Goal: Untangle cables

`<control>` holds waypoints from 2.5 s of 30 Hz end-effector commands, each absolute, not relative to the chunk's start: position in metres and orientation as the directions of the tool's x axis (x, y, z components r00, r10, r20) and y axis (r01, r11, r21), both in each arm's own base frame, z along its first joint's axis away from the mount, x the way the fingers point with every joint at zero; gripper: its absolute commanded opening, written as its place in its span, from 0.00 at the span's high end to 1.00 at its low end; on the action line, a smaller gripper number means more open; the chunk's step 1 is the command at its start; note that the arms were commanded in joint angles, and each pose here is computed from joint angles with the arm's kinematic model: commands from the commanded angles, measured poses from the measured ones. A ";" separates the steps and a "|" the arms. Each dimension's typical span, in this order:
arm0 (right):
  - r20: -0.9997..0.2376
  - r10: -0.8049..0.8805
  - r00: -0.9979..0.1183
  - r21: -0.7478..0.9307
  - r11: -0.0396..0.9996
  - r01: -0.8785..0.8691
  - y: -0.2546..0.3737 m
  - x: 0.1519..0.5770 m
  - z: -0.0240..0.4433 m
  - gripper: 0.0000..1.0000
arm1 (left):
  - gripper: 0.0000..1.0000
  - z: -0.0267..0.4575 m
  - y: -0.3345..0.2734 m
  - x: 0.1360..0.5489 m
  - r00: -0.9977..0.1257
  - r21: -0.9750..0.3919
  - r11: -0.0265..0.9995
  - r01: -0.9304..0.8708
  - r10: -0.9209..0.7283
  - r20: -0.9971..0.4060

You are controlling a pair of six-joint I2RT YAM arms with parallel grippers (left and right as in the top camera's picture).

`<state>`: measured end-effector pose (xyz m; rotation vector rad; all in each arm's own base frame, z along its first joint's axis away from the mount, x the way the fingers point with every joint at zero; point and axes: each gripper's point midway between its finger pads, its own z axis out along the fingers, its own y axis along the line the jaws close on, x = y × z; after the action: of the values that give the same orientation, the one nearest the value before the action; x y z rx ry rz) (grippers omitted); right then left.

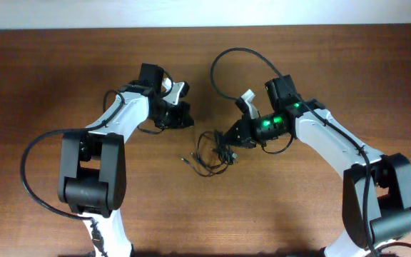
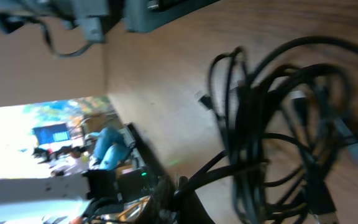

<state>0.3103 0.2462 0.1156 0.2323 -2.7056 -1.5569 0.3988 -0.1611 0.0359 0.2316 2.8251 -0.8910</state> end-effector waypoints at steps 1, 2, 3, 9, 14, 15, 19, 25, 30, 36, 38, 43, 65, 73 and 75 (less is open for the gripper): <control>-0.085 -0.078 -0.993 0.805 0.583 -0.115 0.226 0.326 0.101 0.96 | 1.00 0.036 -0.159 0.403 -0.975 -0.549 0.815 0.186 0.083 -0.206; -0.086 -0.056 -0.995 0.803 0.587 -0.103 0.219 0.331 0.101 0.96 | 1.00 0.036 -0.159 0.403 -0.975 -0.549 0.815 0.186 0.083 -0.207; -0.083 -0.022 -0.996 0.778 0.623 -0.079 0.206 0.337 0.095 0.96 | 1.00 0.036 -0.159 0.403 -0.975 -0.549 0.815 0.186 0.084 -0.207; -0.062 0.067 -0.996 0.527 0.850 0.024 0.152 0.341 0.054 0.56 | 0.98 0.036 -0.159 0.403 -0.975 -0.548 0.815 0.186 0.084 -0.207; -0.078 0.038 -0.996 0.549 0.836 -0.011 0.158 0.342 0.080 0.53 | 0.98 0.036 -0.159 0.403 -0.975 -0.549 0.815 0.186 0.083 -0.207; -0.095 0.035 -0.995 0.552 0.833 -0.023 0.158 0.342 0.092 0.53 | 0.97 0.036 -0.159 0.403 -0.975 -0.549 0.815 0.186 0.083 -0.207; -0.099 -0.012 -0.995 0.609 0.790 -0.070 0.171 0.329 0.118 0.49 | 0.96 0.036 -0.159 0.403 -0.978 -0.552 0.817 0.170 0.070 -0.198; -0.042 0.000 -0.999 0.601 0.799 -0.026 0.198 0.316 0.116 0.44 | 0.92 0.036 -0.159 0.403 -0.978 -0.552 0.817 0.168 0.068 -0.197; -0.045 0.125 -0.991 0.494 0.865 0.087 0.213 0.323 0.100 0.46 | 0.92 0.036 -0.158 0.403 -0.978 -0.552 0.817 0.167 0.068 -0.196; -0.126 0.160 -0.979 0.487 0.870 0.079 0.218 0.350 0.080 0.72 | 0.89 0.036 -0.159 0.403 -0.979 -0.553 0.817 0.164 0.065 -0.195; -0.122 0.168 -0.978 0.547 0.834 0.075 0.221 0.357 0.087 0.90 | 0.85 0.036 -0.158 0.403 -0.979 -0.553 0.817 0.164 0.065 -0.194; -0.104 0.120 -0.987 0.662 0.750 0.021 0.228 0.358 0.103 0.96 | 0.83 0.036 -0.158 0.401 -0.980 -0.555 0.816 0.160 0.066 -0.187; -0.046 0.080 -0.996 0.801 0.599 0.011 0.228 0.355 0.128 0.96 | 0.60 0.062 -0.225 0.386 -0.869 -0.631 0.598 0.494 0.304 -0.391; -0.050 0.030 -0.998 0.811 0.585 -0.023 0.239 0.345 0.130 0.96 | 0.38 0.056 -0.230 0.388 -0.873 -0.601 0.637 0.483 0.303 -0.382; -0.052 0.031 -0.998 0.810 0.586 -0.024 0.239 0.346 0.130 0.96 | 0.36 0.055 -0.230 0.388 -0.874 -0.602 0.637 0.482 0.303 -0.379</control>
<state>0.3512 0.2336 0.1285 -0.0463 -2.8858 -1.4271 0.3855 -0.2287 0.0570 0.6454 2.6081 -1.0793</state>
